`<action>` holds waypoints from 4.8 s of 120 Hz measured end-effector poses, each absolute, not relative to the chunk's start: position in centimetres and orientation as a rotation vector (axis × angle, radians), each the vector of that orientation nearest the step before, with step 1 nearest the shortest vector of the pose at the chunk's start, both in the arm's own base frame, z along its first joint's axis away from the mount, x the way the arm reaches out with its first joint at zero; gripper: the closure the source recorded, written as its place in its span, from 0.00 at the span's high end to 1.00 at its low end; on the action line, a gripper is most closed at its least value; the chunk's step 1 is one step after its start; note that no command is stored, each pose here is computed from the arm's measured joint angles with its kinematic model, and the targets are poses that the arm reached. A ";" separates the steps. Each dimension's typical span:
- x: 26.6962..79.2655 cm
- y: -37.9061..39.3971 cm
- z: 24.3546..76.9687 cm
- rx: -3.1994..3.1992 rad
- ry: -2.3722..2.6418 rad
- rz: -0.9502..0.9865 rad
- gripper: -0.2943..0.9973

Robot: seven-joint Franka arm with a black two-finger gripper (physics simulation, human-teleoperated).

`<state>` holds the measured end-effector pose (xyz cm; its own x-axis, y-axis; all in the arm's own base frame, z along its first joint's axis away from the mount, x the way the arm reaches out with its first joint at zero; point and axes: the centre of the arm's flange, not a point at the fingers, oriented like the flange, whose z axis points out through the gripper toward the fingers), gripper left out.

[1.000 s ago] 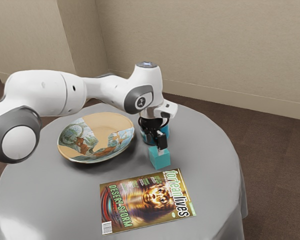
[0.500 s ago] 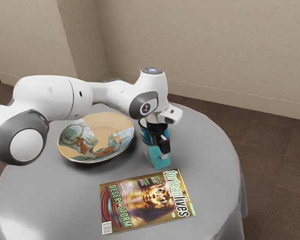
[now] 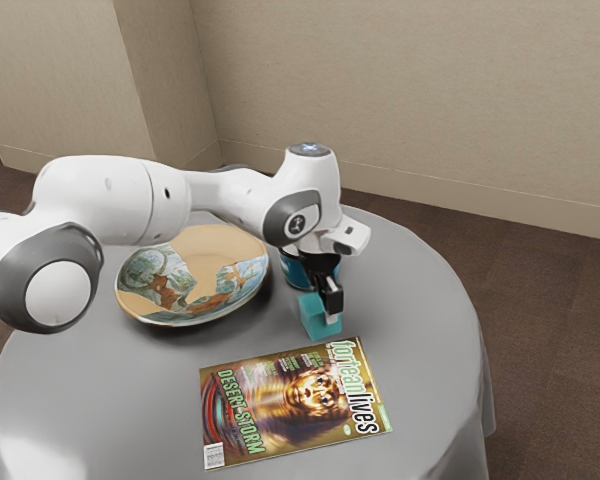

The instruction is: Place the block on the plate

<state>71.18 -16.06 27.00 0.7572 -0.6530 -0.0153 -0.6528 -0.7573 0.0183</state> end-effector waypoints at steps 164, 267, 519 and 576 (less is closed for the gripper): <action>67.2 -13.9 36.9 3.003 -1.046 0.056 0.52; 67.9 6.2 38.1 3.159 -0.682 -0.022 0.52; 64.3 7.5 53.2 3.191 -0.763 0.044 0.77; 60.0 7.1 60.5 3.233 -0.447 0.058 0.77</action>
